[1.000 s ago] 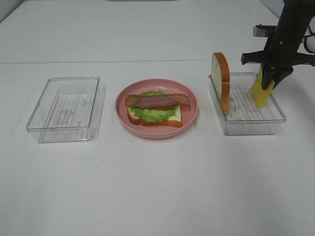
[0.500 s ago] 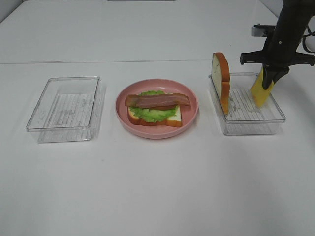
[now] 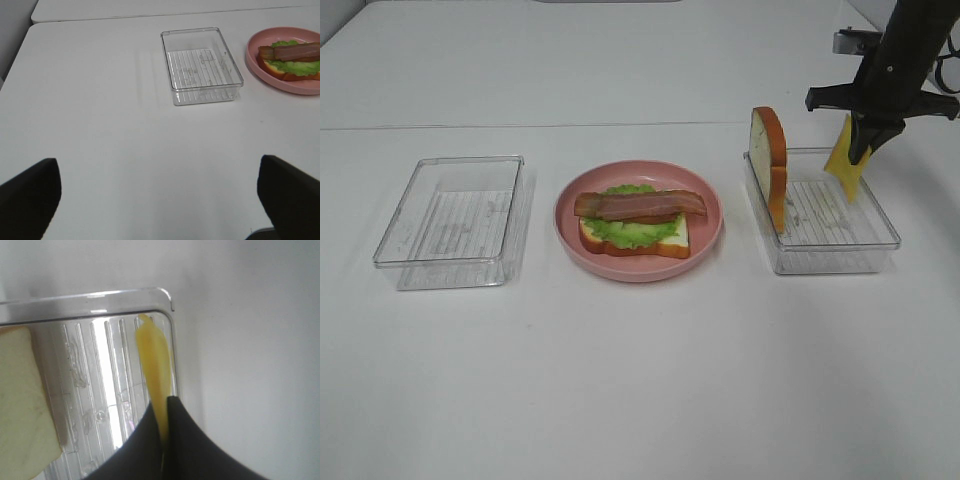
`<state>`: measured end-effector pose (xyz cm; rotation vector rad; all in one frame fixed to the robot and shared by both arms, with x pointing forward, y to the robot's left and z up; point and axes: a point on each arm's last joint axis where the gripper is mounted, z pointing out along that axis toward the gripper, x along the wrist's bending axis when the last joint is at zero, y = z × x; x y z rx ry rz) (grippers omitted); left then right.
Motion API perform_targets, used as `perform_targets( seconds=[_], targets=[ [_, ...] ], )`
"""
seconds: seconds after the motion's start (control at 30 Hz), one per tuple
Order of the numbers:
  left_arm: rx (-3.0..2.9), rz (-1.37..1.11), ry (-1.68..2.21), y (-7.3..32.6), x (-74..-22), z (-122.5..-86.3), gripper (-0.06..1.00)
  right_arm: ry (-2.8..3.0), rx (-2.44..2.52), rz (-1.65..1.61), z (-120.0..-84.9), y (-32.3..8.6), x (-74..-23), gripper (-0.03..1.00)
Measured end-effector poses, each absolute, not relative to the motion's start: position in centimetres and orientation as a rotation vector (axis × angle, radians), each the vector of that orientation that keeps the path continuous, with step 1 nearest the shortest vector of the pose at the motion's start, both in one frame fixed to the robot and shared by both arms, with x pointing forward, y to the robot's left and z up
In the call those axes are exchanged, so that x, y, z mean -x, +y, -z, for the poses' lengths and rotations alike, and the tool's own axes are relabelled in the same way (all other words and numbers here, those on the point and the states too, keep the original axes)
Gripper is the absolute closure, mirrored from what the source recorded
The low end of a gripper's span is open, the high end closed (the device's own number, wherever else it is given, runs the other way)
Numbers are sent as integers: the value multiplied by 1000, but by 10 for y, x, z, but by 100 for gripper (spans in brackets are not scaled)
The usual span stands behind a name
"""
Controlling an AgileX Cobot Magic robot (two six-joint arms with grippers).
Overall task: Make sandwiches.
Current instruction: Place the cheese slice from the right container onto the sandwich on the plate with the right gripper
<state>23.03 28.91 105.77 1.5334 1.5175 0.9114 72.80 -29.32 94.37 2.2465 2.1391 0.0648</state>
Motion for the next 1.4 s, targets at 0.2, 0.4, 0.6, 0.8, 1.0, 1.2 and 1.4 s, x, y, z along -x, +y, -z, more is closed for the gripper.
perform_targets(
  seconds=[0.2,0.4,0.6,0.8,1.0,1.2,1.4],
  targets=[
    [-1533,-911,1518,289,-230,-1058,-5,2134,-2241,-77,-949,-293,-728,95],
    [-1533,-911,1518,289,-230,-1058,-5,2090,-2204,-163,-987,-293,-722,95],
    [-1533,-911,1518,289,-230,-1058,-5,2034,-2189,-259,-1027,-292,-710,95],
    [-1533,-910,1517,289,-230,-1058,-5,2036,-2208,-302,-1053,-290,-684,95],
    [-1533,-910,1517,289,-230,-1058,-5,2128,-2247,-548,-1072,-273,-646,95],
    [-1533,-910,1517,289,-230,-1058,-5,2278,-2205,-830,-1080,-251,-627,95],
    [-1533,-909,1517,289,-230,-1058,-5,2376,-2127,-965,-1084,-223,-624,95]
  ],
)
